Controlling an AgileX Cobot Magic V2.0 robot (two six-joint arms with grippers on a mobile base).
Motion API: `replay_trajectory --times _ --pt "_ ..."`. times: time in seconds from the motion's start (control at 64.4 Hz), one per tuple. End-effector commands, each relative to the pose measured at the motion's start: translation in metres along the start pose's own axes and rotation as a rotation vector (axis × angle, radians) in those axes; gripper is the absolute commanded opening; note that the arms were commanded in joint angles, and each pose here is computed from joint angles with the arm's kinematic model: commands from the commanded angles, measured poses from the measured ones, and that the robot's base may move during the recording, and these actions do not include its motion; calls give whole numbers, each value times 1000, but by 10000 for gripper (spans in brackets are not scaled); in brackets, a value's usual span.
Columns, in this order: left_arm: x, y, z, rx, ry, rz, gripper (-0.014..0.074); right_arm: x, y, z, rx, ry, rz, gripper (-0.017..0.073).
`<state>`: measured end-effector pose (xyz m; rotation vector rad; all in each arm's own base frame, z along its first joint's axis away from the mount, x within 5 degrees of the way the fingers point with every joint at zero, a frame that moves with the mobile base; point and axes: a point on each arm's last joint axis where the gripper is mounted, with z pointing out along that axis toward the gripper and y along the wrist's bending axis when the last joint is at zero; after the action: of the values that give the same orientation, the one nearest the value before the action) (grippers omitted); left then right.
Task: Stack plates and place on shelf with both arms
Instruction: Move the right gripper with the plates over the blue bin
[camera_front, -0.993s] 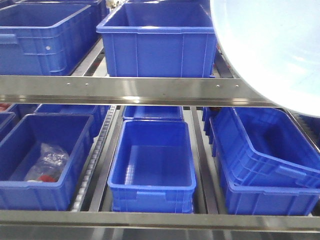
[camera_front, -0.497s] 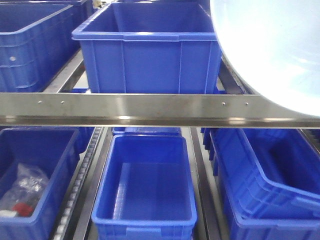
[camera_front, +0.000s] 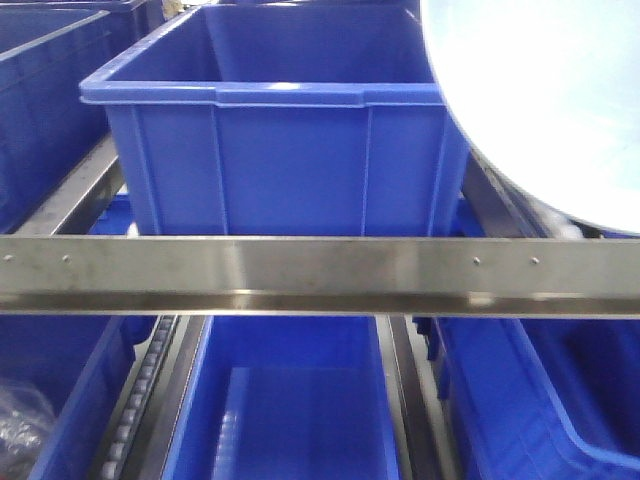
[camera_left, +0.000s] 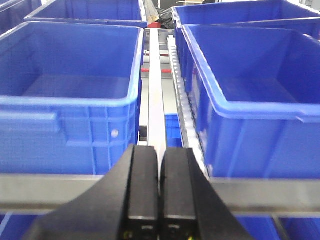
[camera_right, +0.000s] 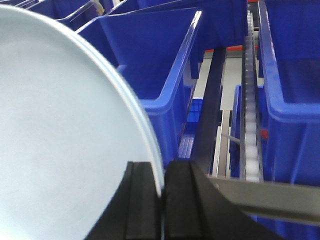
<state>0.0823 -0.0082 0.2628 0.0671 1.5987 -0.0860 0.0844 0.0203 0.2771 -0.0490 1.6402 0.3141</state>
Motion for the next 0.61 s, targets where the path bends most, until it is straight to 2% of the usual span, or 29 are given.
replay_trajectory --times 0.0,0.59 --pt "-18 2 0 -21 -94 -6 81 -20 2 -2 -8 -132 -2 57" --pt "-18 2 0 -21 -94 -6 81 -20 2 -2 -8 -132 -2 57"
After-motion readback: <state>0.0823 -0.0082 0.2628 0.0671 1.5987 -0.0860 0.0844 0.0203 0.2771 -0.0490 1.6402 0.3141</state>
